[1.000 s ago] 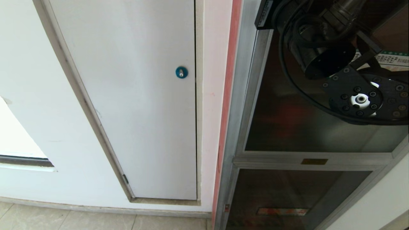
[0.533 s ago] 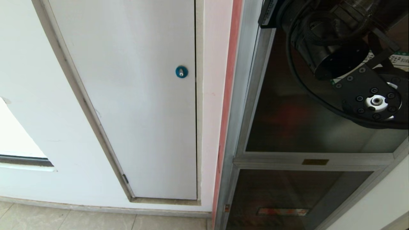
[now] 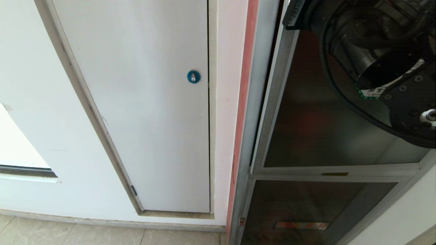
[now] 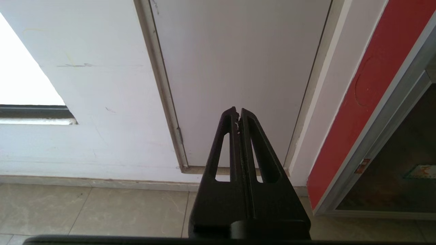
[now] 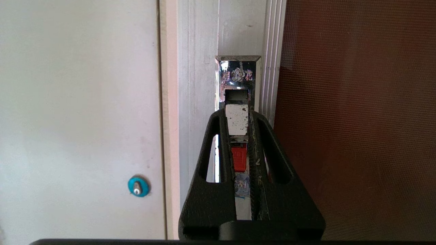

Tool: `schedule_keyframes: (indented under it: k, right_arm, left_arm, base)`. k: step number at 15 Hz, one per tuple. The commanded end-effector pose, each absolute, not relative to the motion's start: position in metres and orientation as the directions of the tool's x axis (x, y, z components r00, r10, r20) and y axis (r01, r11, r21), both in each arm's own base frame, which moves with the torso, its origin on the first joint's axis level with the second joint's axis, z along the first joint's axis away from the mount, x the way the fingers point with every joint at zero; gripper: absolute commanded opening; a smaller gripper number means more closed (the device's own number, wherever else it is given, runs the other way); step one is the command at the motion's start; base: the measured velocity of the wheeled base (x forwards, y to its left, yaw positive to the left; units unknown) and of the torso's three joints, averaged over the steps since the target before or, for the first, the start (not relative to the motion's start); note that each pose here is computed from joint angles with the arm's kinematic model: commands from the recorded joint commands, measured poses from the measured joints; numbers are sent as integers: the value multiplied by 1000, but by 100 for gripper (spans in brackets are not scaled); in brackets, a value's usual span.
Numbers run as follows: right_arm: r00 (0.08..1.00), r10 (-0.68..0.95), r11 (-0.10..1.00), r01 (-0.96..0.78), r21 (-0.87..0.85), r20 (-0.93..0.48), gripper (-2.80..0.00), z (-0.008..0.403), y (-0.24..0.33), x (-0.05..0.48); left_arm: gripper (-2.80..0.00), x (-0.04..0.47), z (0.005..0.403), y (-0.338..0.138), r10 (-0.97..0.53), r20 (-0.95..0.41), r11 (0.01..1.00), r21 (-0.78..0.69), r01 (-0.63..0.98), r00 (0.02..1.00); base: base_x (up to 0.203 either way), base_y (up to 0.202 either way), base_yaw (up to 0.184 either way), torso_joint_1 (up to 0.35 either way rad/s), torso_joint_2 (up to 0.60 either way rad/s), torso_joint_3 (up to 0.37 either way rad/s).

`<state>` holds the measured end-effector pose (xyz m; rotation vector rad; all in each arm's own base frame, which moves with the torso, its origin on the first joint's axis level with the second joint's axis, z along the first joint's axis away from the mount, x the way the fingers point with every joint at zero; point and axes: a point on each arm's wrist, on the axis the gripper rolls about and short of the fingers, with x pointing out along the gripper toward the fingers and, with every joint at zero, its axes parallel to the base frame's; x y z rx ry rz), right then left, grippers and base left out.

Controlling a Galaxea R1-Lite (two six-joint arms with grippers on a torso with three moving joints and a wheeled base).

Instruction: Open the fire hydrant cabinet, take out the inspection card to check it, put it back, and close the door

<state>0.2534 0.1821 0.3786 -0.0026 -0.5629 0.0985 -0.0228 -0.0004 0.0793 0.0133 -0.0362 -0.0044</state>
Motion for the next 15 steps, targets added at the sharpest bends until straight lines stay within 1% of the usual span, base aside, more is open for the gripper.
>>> schedule_keyframes:
  k: [1, 12, 15]
  right_arm:
    - [833, 94, 995, -99, -19, 545, -280, 384, 176, 240]
    - [836, 96, 995, -99, -23, 540, -280, 384, 170, 232]
    - [859, 85, 996, -79, -34, 504, -280, 379, 167, 229]
  left_arm:
    - [-280, -22, 76, 0, -5, 23, 1000, 14, 4, 1000]
    - [-280, -22, 76, 0, -5, 23, 1000, 14, 4, 1000]
    - [-280, -22, 76, 0, -5, 23, 1000, 14, 4, 1000]
  base:
    - [0, 0, 0, 0, 0, 0]
    - [0, 0, 0, 0, 0, 0]
    - [0, 0, 0, 0, 0, 0]
